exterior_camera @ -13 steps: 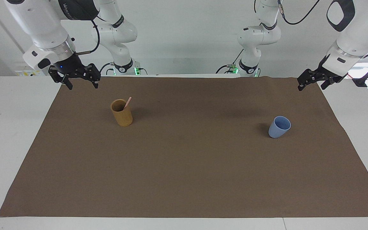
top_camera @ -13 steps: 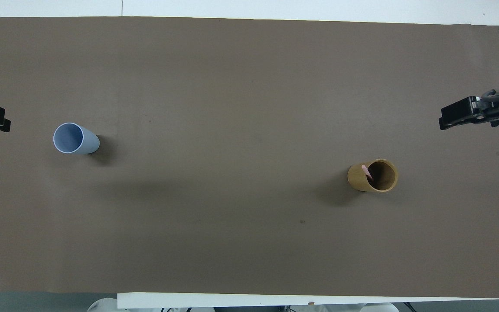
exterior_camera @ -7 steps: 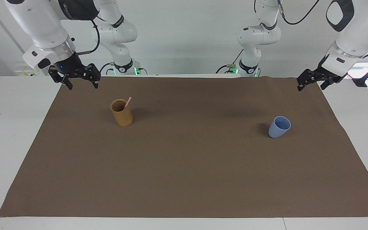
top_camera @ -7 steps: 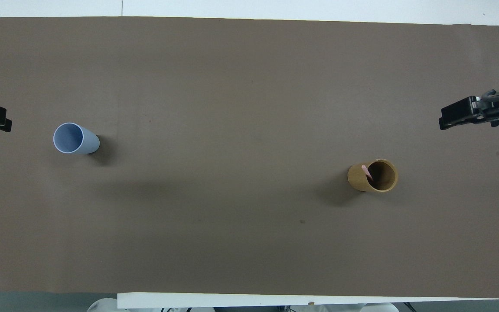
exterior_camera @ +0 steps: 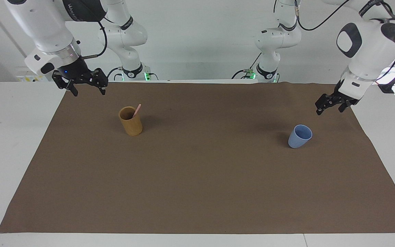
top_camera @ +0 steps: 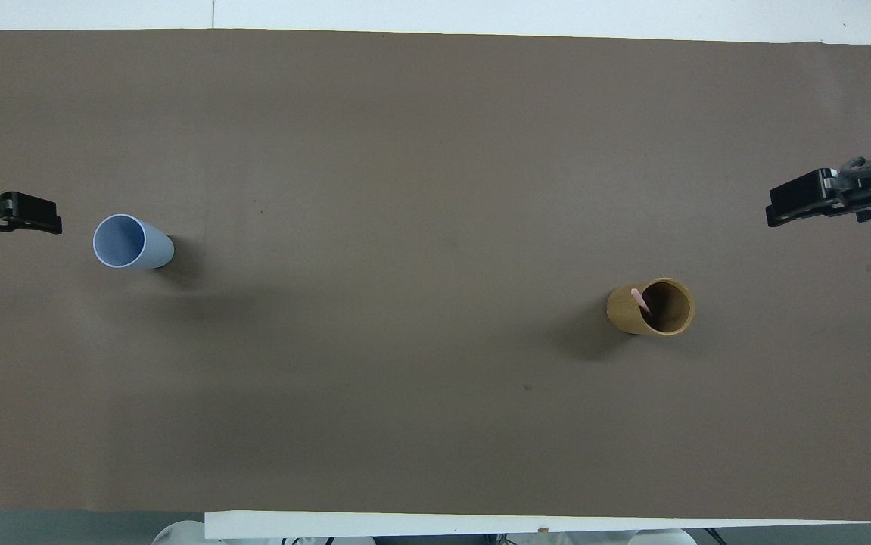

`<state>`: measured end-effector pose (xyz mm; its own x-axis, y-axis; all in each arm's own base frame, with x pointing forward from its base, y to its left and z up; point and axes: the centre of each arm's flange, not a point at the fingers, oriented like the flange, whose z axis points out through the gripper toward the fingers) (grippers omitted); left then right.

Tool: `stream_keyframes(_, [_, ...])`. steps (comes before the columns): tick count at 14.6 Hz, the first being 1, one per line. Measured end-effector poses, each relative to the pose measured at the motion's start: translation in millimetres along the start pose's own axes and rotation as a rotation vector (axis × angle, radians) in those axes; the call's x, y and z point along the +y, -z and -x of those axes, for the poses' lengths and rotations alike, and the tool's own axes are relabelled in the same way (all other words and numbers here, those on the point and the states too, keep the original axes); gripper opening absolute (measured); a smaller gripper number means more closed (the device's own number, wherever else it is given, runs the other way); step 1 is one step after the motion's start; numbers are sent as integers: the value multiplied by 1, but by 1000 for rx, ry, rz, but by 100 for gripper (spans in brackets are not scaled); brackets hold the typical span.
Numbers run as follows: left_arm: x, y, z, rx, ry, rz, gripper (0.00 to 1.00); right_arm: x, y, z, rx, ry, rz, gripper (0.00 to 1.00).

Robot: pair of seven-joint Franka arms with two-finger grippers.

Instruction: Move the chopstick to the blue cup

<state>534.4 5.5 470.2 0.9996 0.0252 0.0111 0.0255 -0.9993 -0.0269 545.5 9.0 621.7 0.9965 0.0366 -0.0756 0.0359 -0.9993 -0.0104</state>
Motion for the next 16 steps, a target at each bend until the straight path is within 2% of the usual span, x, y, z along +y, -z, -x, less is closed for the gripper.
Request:
stream_keyframes(2, [-4, -43, 1, 2, 8, 3, 100, 0, 0, 0, 0, 0, 0, 100])
stream_keyframes(4, [-4, -67, -4, -3, 8, 7, 100, 0, 0, 0, 0, 0, 0, 100])
stream_keyframes(8, [-2, -73, -6, -4, 16, 8, 99, -4, -2, 0, -5, 8, -2, 100])
stream_keyframes(9, [-1, -73, -6, -5, 58, 9, 96, -9, -4, 0, -7, 11, -14, 100])
stream_keyframes(12, [13, -81, -3, -2, 159, 10, 59, -43, -24, -5, 14, -82, -99, 100])
stream_keyframes(13, [18, -84, -2, 3, 166, 11, 45, -56, -35, -4, 4, -102, -113, 100])
stream_keyframes(16, [22, -84, -2, 4, 174, 11, 13, -80, -71, -2, -35, -157, -116, 100])
